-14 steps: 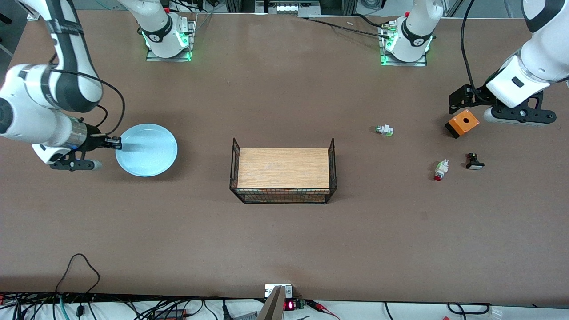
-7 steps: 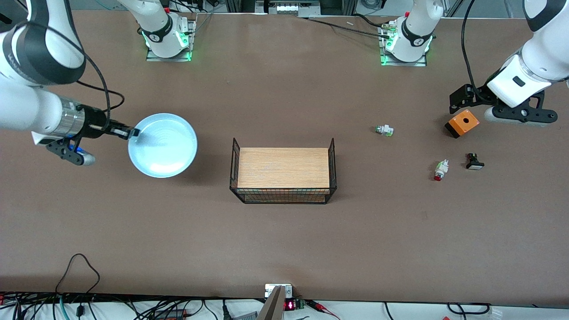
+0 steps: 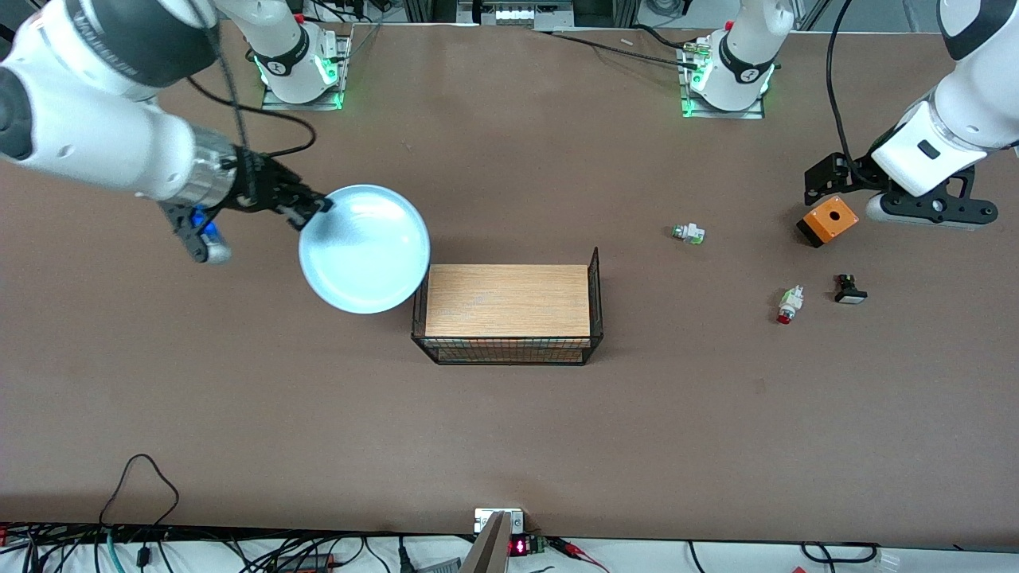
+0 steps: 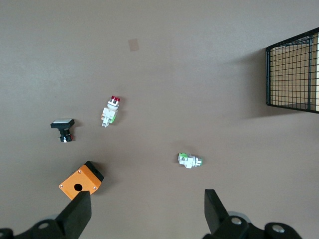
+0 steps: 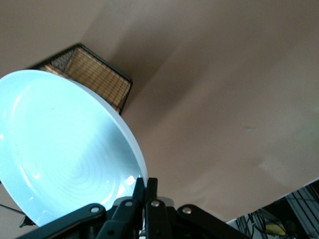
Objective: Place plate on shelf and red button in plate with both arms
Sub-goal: 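Lift the plate with the right gripper and carry it over the wooden box, then lower the plate onto the box while the left gripper reaches the switch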
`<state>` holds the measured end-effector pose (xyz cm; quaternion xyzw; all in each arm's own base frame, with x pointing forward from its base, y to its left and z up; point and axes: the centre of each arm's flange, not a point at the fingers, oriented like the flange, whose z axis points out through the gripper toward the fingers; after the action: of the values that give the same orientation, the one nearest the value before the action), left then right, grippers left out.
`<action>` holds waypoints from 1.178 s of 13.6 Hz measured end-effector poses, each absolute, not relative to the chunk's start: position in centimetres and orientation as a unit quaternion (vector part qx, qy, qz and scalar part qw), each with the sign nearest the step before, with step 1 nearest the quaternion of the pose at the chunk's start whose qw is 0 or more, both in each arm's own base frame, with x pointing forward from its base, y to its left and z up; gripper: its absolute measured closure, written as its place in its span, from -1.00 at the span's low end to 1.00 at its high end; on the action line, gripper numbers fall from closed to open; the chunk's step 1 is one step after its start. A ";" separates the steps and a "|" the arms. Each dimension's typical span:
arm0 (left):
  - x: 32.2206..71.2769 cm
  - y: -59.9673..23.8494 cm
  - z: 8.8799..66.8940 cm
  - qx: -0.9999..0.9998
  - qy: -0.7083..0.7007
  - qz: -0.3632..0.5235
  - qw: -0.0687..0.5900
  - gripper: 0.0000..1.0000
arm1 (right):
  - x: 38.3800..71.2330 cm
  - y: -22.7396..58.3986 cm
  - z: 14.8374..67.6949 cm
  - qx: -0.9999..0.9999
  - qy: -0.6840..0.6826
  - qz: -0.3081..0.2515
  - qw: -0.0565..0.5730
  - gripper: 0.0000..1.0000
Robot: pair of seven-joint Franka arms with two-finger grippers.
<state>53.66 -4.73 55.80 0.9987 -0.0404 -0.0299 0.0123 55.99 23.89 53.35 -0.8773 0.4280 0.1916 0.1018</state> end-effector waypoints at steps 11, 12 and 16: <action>53.7 -4.8 55.9 0.999 -0.041 -0.030 0.012 -1.00 | 53.8 37.6 47.2 -0.853 0.479 0.179 0.101 0.95; 53.7 -5.1 56.1 0.999 -0.044 -0.028 0.012 -1.00 | 53.7 38.3 46.5 -0.855 0.477 0.179 0.100 0.95; 53.7 -6.8 56.4 0.998 -0.057 -0.024 0.009 -1.00 | 54.0 39.5 44.0 -0.853 0.482 0.170 0.109 0.95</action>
<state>53.73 -6.78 56.43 0.9980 -0.0570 -0.0244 0.0094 53.98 39.53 44.02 -0.8529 0.4816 0.1697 0.1085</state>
